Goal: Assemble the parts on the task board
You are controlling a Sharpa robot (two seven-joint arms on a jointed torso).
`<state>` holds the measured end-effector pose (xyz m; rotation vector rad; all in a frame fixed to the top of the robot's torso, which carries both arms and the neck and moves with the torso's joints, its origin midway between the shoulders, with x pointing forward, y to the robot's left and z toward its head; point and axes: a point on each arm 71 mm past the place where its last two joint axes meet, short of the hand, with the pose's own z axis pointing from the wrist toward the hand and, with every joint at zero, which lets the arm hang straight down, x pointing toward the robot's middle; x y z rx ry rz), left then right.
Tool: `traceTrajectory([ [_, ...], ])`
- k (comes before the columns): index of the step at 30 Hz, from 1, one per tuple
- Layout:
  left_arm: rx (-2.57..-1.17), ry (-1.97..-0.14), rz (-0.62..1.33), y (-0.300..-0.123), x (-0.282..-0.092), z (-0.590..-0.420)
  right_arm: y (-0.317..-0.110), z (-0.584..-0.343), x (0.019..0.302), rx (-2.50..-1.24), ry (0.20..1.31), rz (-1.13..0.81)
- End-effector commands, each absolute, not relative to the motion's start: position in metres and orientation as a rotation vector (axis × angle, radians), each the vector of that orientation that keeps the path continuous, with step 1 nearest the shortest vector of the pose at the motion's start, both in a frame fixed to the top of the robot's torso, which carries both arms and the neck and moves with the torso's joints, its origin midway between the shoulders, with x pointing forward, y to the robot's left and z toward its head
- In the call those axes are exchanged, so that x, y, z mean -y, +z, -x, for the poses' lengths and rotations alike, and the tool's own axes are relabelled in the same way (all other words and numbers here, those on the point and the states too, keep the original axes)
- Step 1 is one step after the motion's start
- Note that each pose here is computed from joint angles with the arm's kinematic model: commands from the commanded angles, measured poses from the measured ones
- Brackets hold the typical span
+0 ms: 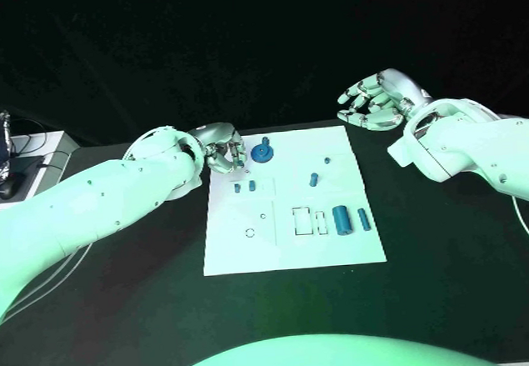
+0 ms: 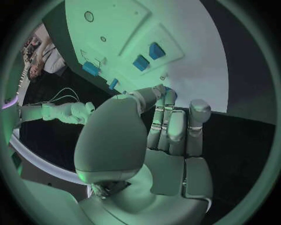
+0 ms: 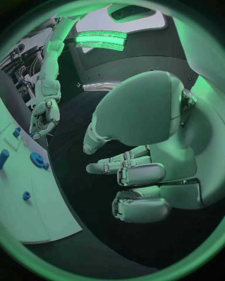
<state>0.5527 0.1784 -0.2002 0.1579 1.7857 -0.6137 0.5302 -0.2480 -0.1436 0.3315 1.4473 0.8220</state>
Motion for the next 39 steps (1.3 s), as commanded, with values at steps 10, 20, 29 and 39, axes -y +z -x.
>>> traceTrajectory([
  [10, -1.824, -0.593, -0.185, -0.212, -0.171, -0.555, -0.143, -0.53, 0.245, -1.45, 0.828, -0.306],
  [20, -1.832, -0.599, -0.192, -0.217, -0.165, -0.554, -0.143, -0.529, 0.244, -1.45, 0.83, -0.304],
  [29, -1.831, -0.595, -0.188, -0.218, -0.165, -0.555, -0.143, -0.529, 0.244, -1.451, 0.83, -0.303],
  [39, -1.855, -0.582, -0.193, -0.221, -0.164, -0.556, -0.144, -0.529, 0.243, -1.455, 0.832, -0.303],
])
